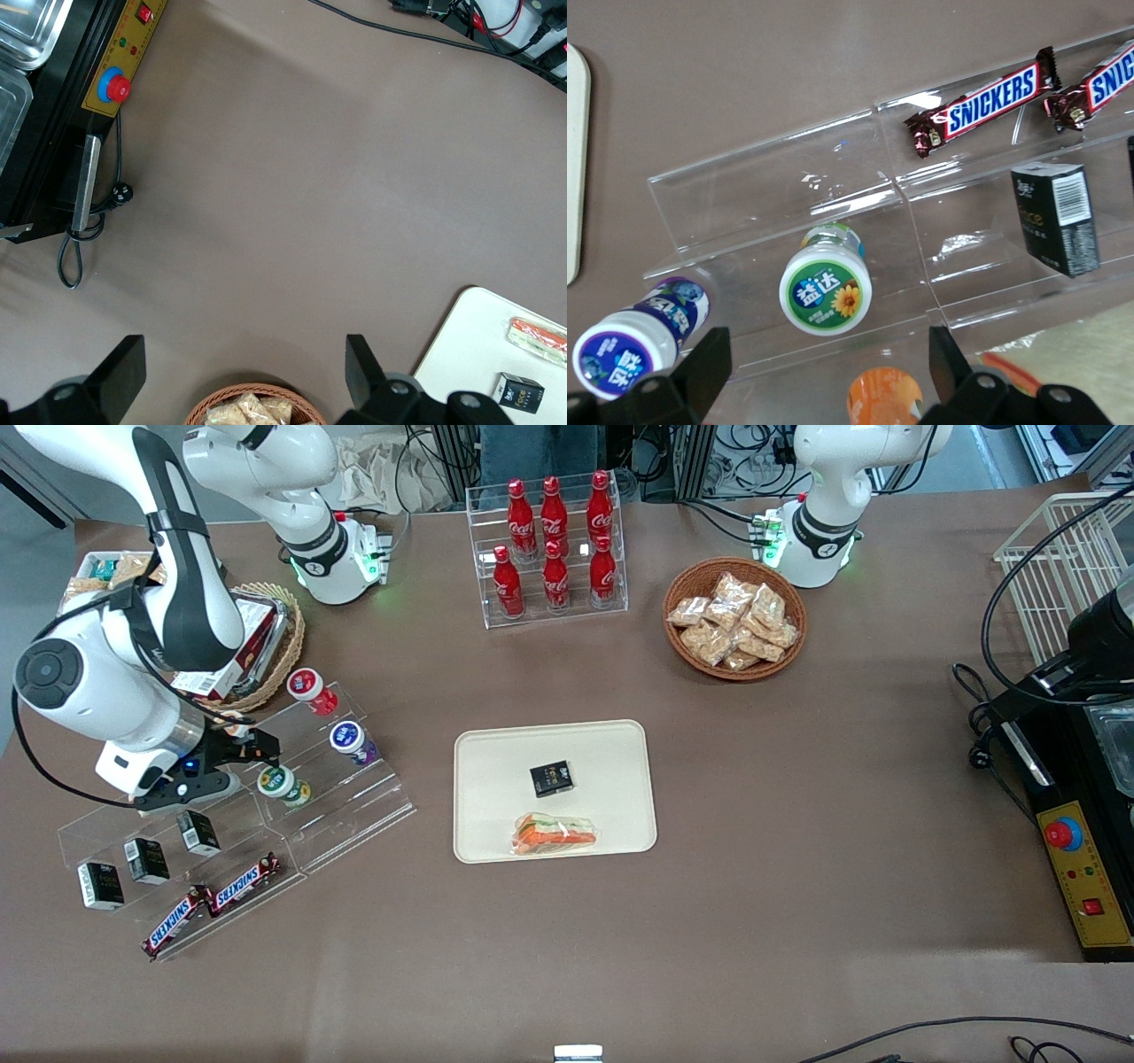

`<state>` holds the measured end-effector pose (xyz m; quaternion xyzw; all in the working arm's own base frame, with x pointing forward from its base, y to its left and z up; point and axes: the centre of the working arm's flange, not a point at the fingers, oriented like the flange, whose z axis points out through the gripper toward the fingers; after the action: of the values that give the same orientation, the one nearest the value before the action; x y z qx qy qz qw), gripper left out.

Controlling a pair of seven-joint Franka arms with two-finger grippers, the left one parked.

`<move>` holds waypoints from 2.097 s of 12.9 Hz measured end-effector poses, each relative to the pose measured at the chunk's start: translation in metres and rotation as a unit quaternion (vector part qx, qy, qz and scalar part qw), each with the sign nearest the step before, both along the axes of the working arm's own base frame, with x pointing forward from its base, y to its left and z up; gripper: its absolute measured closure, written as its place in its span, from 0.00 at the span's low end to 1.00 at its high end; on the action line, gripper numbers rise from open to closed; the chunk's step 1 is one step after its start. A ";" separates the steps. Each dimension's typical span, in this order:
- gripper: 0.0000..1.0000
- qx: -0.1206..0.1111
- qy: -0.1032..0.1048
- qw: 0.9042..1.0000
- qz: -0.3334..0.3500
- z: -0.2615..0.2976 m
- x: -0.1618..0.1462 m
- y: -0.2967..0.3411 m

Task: Place green gum on tray
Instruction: 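Lower the open right gripper over the green-capped gum bottle in the rack, then close the right gripper on the green-capped gum bottle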

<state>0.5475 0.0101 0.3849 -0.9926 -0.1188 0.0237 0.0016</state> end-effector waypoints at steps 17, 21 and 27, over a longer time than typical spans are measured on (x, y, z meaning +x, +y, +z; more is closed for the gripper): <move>0.01 0.002 0.000 1.000 0.011 -0.072 -0.005 0.011; 0.25 0.002 -0.001 1.000 0.011 -0.072 -0.005 0.011; 0.41 0.002 -0.003 1.000 0.011 -0.068 -0.005 0.011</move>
<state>0.5427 0.0207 0.3167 -0.9913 -0.1298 0.0200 0.0028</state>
